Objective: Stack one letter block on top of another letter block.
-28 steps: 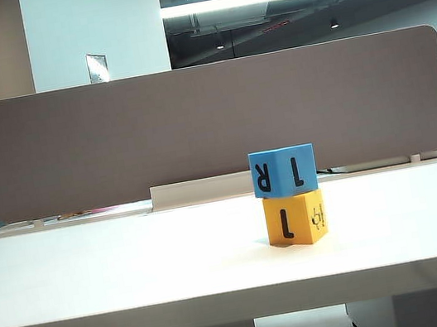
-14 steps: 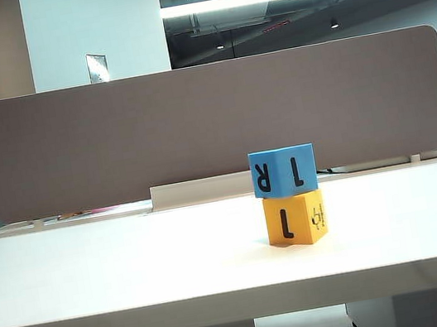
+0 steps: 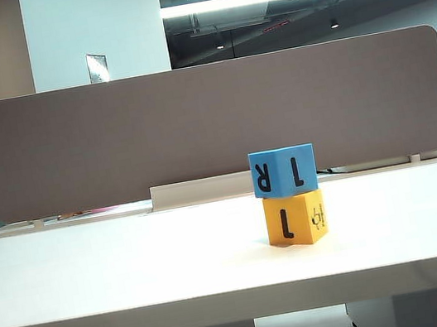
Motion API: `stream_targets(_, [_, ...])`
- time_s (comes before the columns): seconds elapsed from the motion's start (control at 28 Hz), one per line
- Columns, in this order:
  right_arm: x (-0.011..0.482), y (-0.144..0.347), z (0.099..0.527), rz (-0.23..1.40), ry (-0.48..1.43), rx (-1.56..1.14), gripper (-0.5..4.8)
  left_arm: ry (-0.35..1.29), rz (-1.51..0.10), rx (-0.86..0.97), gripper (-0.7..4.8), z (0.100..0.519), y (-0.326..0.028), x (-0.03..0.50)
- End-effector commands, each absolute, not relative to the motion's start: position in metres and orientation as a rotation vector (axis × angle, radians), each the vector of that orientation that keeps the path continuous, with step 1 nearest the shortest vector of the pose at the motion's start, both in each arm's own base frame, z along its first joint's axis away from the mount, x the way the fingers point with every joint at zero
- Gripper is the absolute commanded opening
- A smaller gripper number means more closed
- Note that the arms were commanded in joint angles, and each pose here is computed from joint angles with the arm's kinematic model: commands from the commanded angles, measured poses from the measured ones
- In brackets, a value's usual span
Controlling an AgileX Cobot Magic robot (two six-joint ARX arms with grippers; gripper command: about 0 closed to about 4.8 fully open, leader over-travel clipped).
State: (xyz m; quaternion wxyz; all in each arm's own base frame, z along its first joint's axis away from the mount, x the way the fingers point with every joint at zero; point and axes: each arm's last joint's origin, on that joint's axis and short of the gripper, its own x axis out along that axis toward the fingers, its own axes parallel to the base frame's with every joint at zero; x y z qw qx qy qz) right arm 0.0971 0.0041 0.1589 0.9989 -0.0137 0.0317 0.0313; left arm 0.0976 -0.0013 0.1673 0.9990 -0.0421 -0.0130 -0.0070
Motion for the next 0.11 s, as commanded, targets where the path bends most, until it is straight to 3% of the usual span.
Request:
stream_targets(0.04, [0.0973, 0.0041, 0.1591, 0.06, 0.052, -0.031, -0.01, -0.038, -0.017, -0.087, -0.06, 0.1692, -0.0012, 0.0974])
stream_targets(0.11, [0.0973, 0.0041, 0.1591, 0.06, 0.052, -0.031, -0.01, -0.038, -0.017, -0.087, -0.06, 0.1692, -0.0012, 0.0974])
